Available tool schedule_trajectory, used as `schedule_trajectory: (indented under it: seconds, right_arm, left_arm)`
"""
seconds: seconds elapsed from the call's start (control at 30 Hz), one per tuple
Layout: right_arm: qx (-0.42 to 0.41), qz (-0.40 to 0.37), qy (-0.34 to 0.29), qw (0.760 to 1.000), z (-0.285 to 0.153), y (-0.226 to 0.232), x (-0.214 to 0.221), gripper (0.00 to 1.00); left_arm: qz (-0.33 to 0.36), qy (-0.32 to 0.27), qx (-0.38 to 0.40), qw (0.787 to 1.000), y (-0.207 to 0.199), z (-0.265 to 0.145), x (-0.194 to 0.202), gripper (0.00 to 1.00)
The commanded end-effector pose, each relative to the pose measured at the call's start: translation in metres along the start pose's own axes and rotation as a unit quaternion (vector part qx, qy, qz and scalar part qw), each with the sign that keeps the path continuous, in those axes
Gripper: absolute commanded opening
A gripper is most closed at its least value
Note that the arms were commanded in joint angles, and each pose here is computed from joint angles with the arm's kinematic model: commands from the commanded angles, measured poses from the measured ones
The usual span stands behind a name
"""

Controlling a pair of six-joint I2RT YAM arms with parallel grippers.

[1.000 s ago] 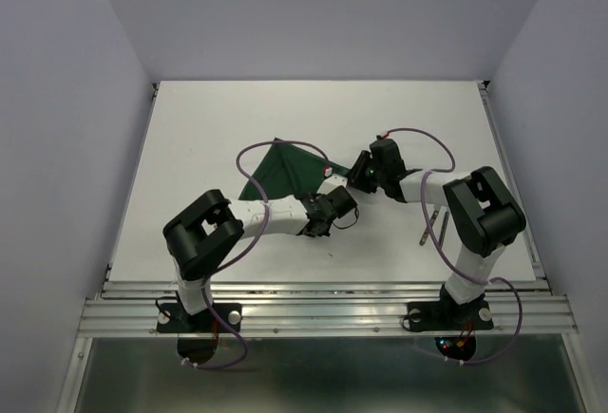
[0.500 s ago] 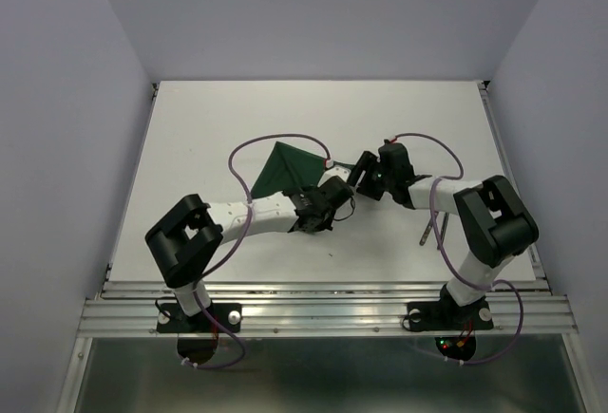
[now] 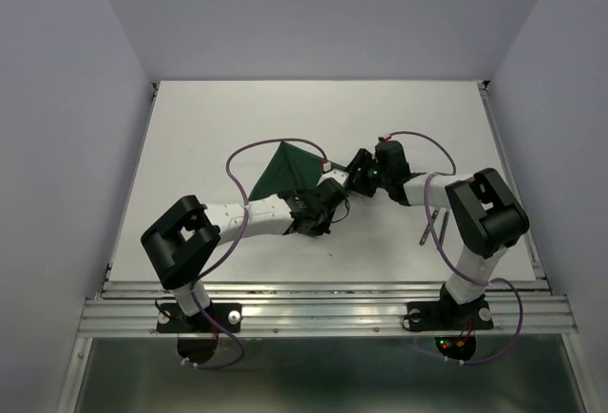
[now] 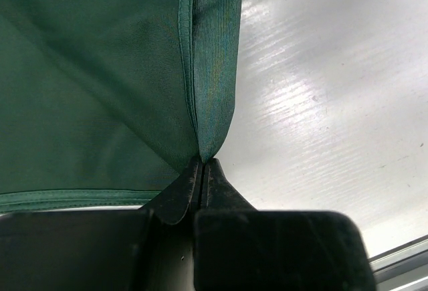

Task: Fold the napkin into a case and place the utensils inside
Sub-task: Pick up the upper triangle-folded napkin from the center of the board.

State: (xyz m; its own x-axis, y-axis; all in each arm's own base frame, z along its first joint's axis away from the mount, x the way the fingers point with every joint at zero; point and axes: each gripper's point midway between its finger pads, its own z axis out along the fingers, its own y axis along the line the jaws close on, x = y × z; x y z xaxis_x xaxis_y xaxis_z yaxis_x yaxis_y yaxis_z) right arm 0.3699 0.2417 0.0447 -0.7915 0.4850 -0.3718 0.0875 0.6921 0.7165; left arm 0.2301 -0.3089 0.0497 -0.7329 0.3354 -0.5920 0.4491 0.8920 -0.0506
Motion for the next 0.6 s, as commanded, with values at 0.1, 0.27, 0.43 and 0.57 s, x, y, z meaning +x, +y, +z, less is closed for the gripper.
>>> schedule_trajectory:
  seconds: [0.1, 0.27, 0.43, 0.57]
  right_arm:
    - [0.066, -0.026, -0.021, 0.997, 0.015, -0.023, -0.016, 0.58]
    - [0.145, -0.049, -0.061, 0.986, -0.001, -0.048, -0.031, 0.6]
    - [0.174, -0.058, -0.08, 0.98, -0.016, -0.051, -0.041, 0.6]
    - [0.158, -0.066, -0.084, 0.982, -0.022, -0.04, -0.044, 0.54]
  left_arm:
    - [-0.014, 0.004, 0.009, 1.0, 0.0, 0.01, 0.013, 0.0]
    - [-0.019, 0.004, 0.01, 1.0, -0.002, 0.017, 0.015, 0.0]
    - [-0.019, 0.004, 0.013, 1.0, -0.004, 0.019, 0.014, 0.0]
    - [-0.019, 0.002, 0.013, 1.0, -0.005, 0.019, 0.013, 0.0]
